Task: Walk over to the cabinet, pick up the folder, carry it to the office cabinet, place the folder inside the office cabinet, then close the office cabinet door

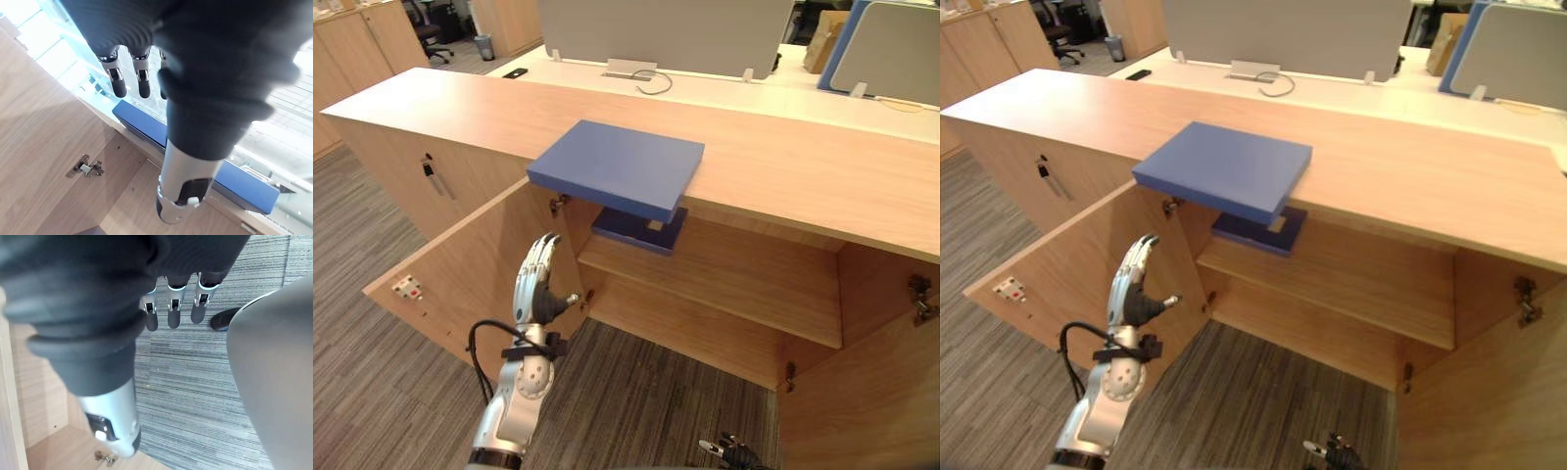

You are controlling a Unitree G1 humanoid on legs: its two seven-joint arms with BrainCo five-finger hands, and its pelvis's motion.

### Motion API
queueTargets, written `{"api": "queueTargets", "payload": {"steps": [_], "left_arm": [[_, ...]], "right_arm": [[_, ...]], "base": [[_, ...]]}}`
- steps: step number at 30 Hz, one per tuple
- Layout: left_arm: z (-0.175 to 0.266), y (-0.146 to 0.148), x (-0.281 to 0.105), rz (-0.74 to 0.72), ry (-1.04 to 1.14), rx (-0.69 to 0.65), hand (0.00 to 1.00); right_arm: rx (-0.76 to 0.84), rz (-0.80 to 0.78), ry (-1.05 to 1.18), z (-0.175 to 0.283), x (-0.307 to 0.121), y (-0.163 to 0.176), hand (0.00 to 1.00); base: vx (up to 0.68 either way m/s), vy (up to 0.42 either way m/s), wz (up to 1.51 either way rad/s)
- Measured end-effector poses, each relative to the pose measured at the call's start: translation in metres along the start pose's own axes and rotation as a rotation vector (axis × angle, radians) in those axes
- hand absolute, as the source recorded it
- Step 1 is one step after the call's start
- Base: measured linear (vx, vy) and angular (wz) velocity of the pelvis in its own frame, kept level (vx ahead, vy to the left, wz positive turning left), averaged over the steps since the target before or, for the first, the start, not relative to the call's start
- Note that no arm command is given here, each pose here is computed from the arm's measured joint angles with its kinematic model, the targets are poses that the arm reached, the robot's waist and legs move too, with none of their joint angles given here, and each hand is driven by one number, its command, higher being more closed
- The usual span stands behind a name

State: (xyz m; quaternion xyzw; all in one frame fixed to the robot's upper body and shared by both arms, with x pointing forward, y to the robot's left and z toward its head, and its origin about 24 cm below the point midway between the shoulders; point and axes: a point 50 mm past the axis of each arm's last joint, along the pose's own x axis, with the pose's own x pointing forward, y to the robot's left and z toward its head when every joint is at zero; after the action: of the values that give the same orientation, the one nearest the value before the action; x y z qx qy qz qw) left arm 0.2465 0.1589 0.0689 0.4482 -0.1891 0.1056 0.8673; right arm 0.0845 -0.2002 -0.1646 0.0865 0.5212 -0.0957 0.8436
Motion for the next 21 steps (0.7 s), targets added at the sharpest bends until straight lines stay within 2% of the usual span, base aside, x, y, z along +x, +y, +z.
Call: {"api": "queueTargets", "payload": {"steps": [7,12,21], "left_arm": [[0.001,0.014,0.022,0.115,-0.046,0.192,0.00],[0.000,0.018,0.036,0.169,-0.045,0.251,0.00],[-0.009,0.018,0.044,0.168,-0.043,0.350,0.00]], "right_arm": [[-0.003,-0.008,0.000,0.000,0.000,0.000,0.00],[-0.030,-0.015,0.005,-0.001,0.000,0.000,0.00],[-0.024,-0.028,0.011,-0.002,0.000,-0.001,0.00]], "base": [[-0.05,0.001,-0.10],[-0.05,-0.007,-0.01],[-0.05,-0.011,-0.07]]}}
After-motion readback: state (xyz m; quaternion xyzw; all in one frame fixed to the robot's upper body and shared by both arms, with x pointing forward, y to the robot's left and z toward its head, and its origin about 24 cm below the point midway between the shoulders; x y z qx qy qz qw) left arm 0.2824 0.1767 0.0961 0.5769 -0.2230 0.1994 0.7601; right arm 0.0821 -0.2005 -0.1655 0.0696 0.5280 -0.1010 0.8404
